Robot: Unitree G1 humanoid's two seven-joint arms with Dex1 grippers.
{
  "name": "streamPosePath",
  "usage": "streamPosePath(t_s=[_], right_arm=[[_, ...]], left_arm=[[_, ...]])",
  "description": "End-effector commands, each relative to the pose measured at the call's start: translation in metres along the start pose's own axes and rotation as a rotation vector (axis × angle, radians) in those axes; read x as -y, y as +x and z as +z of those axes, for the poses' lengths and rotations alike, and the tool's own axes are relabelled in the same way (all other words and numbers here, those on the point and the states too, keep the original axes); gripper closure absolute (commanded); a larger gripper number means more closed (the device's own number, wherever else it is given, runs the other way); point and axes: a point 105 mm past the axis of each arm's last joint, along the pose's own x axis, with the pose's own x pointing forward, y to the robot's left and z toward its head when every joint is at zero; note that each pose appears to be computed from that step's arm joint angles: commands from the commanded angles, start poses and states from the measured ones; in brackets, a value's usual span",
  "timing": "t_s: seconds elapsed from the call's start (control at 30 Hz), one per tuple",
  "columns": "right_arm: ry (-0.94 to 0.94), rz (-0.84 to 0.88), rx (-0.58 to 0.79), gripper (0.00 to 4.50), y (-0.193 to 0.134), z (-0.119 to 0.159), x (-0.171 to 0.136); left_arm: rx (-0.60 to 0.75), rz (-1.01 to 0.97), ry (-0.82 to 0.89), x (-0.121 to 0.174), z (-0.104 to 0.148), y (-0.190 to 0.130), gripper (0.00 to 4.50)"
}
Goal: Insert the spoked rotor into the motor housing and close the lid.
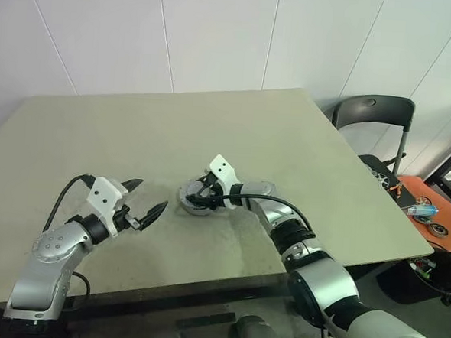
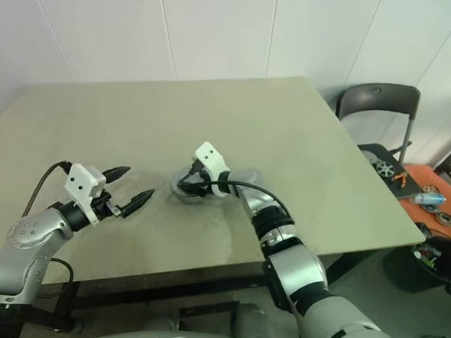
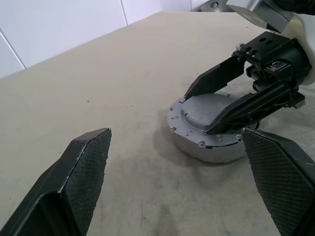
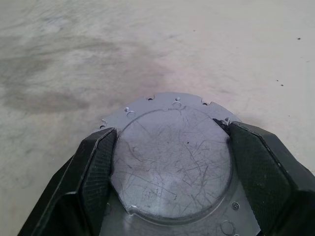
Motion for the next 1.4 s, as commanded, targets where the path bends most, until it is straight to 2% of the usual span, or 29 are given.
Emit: streamPosePath(t_s=[0.03,0.1,0.27,0.47,0.77,0.9,1.4], right_arm=[[-0.027,0.029,-0.019,1.21,0.001,0.001,-0.003],[-0.029,0.051,-0.015,1.21,-0.001,0.002,-0.005],[-0.09,-0.058,-0.044,1.21,-0.004,-0.002,0.011],[-0.094,-0.04,-0.066,1.21,-0.007,-0.005,0.014],[-0.095,-0.036,0.027,1.21,-0.021,0.02,0.027],[-0.162,-0.067,0.016,1.21,-0.023,0.02,0.032],[-0.198,-0.164,-0.012,1.21,-0.021,0.014,0.042]], left_arm=[[0.033,0.011,0.034,-0.005,0.01,-0.001,0.0],[0.034,0.009,0.035,-0.004,0.011,-0.001,0.0],[0.037,0.005,0.035,-0.003,0.013,0.001,0.0],[0.035,0.005,0.034,-0.004,0.011,0.001,0.0],[0.033,0.005,0.033,-0.004,0.009,0.001,0.0],[0.034,0.004,0.033,-0.003,0.01,0.001,0.0],[0.036,0.001,0.032,-0.001,0.013,0.001,0.0]])
